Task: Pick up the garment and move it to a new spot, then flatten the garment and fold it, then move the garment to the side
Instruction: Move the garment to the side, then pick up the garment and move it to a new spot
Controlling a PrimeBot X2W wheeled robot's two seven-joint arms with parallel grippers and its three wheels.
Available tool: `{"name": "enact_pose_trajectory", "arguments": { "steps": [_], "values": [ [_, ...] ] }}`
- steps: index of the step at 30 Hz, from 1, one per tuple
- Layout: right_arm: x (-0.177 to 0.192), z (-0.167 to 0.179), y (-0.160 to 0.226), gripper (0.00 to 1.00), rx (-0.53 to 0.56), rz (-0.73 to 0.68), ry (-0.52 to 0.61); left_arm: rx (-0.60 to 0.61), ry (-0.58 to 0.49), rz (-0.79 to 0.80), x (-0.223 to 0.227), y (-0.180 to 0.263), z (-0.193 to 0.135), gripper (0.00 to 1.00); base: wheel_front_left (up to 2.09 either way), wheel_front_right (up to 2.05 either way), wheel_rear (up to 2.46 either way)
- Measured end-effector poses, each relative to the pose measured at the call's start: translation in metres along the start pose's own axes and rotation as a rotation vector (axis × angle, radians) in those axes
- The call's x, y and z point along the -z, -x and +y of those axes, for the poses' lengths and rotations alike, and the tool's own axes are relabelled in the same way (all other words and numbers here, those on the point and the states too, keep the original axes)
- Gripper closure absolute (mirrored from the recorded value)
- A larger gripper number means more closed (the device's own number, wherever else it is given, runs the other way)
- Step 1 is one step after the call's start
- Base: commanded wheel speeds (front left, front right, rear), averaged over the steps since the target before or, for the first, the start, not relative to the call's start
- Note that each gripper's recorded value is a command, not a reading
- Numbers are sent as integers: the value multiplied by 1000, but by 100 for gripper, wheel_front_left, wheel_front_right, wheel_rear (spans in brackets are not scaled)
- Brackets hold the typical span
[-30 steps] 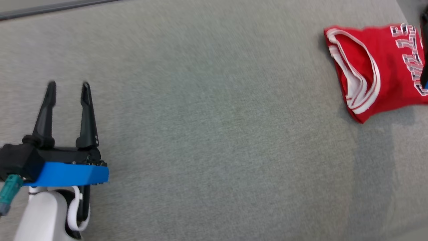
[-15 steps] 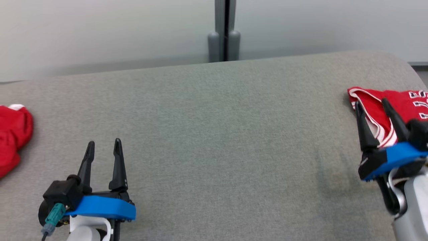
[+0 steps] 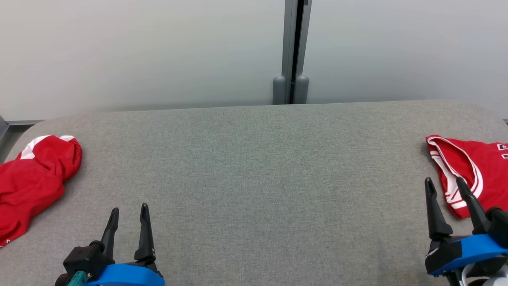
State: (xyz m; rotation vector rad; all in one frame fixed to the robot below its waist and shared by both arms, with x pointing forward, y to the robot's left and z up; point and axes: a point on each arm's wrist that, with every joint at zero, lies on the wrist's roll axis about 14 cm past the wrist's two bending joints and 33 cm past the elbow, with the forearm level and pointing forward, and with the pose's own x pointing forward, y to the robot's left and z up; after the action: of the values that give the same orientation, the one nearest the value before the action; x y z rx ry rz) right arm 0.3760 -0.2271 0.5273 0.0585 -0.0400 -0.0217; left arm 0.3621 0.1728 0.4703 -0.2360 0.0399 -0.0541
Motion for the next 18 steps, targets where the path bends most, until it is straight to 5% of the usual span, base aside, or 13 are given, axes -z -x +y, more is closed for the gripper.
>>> {"name": "enact_pose_trajectory", "arguments": {
  "steps": [18],
  "values": [
    [10, 9, 11, 0, -3, 39, -21, 9, -32, 29, 9, -3, -3, 0, 0, 0, 0]
  ]
}}
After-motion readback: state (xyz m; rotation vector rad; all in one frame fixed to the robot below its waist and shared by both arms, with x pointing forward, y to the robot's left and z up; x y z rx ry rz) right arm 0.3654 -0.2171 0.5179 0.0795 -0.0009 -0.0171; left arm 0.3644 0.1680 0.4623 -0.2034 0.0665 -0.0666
